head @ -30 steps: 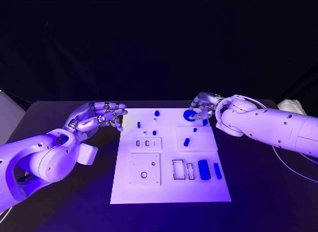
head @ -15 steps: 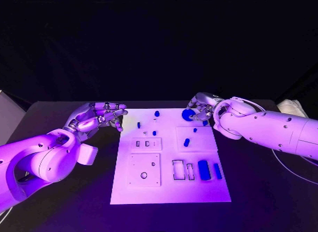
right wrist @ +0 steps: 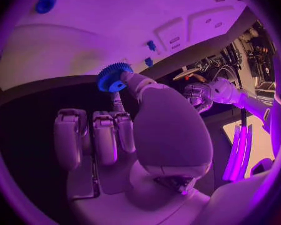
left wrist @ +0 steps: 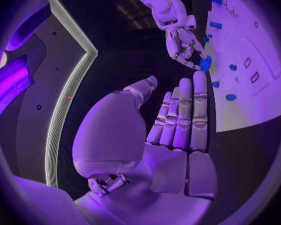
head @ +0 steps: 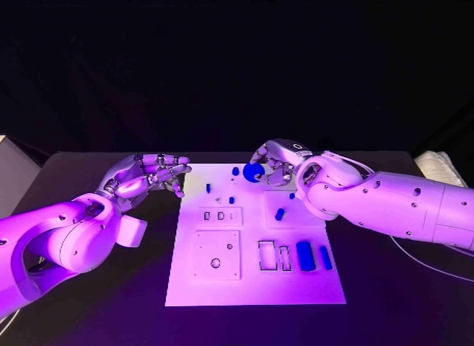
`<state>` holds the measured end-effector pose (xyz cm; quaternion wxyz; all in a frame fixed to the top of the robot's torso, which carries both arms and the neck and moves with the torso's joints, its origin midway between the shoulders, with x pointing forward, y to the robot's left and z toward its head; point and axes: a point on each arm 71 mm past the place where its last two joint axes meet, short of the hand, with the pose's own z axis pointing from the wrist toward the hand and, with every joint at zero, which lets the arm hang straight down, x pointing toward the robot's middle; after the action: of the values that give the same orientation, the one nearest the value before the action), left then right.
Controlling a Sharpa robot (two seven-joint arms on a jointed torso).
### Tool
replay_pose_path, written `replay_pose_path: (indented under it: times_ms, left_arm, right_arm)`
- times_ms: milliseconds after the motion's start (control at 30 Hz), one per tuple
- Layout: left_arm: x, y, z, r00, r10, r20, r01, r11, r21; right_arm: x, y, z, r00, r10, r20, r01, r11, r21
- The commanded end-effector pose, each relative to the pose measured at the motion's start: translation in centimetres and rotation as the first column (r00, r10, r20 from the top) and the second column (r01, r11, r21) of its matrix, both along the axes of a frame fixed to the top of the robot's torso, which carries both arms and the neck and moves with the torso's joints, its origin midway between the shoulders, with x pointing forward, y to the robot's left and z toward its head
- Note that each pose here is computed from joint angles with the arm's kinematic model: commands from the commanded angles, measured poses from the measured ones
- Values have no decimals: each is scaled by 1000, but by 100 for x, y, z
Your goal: Assemble the parts on the task board
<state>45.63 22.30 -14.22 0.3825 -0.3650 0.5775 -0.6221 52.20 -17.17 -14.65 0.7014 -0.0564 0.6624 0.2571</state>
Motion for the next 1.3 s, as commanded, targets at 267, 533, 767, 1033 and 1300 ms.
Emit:
replay_pose_path:
  times_ms: [267, 533, 767, 1033, 1300]
  left_arm:
    - [-7, -40, 12, 1000, -23, 2, 23, 1000, -12]
    - [-8, -52, 12, 1000, -26, 2, 26, 1000, -13]
    - [-8, -78, 11, 999, -32, 0, 32, 999, -13]
    - [-6, -84, 10, 999, -33, -1, 33, 999, -13]
    - [-6, -82, 10, 999, -32, -2, 32, 999, -13]
  right_arm:
    - [34, 347, -13, 997, 48, 61, -45, 998, -49]
    - [105, 474, -92, 997, 53, 55, -49, 996, -70]
    - [134, 558, -192, 998, 57, 32, -54, 995, -89]
    - [152, 578, -265, 999, 44, 15, -43, 994, -100]
    - [199, 535, -299, 1000, 17, 8, -16, 993, -115]
